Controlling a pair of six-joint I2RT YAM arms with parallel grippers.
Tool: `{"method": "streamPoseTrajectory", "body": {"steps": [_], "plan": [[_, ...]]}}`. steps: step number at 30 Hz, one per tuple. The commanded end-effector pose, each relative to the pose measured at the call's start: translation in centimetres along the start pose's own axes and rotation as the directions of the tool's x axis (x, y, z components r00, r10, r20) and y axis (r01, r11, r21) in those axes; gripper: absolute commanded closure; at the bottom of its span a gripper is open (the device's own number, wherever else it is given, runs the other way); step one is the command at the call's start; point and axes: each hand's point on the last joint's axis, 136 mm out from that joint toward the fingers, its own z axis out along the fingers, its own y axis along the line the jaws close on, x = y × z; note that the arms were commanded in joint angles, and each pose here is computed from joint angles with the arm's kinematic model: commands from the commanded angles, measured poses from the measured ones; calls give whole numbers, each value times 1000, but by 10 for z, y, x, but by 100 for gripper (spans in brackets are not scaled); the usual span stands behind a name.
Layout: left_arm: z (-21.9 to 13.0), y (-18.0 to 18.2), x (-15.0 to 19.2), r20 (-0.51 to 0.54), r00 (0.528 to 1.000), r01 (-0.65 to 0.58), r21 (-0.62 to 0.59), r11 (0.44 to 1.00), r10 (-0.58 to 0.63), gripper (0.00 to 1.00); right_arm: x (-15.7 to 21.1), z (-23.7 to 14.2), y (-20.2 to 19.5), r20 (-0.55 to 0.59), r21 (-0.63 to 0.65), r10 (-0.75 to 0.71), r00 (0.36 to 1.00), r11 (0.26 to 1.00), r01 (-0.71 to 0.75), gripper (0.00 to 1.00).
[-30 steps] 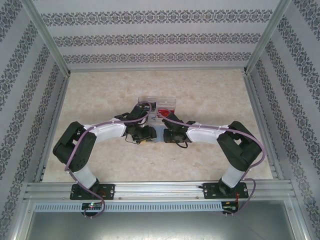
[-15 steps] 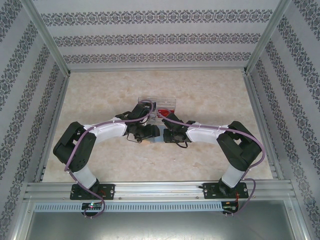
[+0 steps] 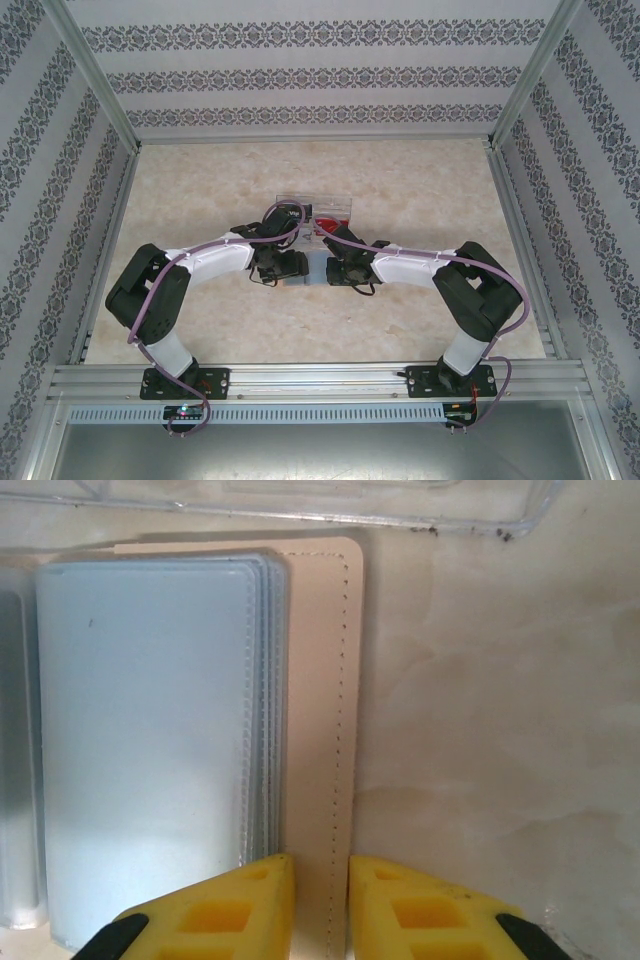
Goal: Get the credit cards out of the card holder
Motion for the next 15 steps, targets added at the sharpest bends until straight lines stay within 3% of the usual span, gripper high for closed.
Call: {"method": "streamPoseTrajectory", "body": {"steps": [1,15], "plan": [[-12,-12,-9,37,999,-19,38,999,18,35,20,16,7,-68,-23,-5,998,1000,3,76],[10,-8,2,-39,999,-6,39,999,8,36,21,17,7,-71,-21,-5,997,1000,3,76]]}}
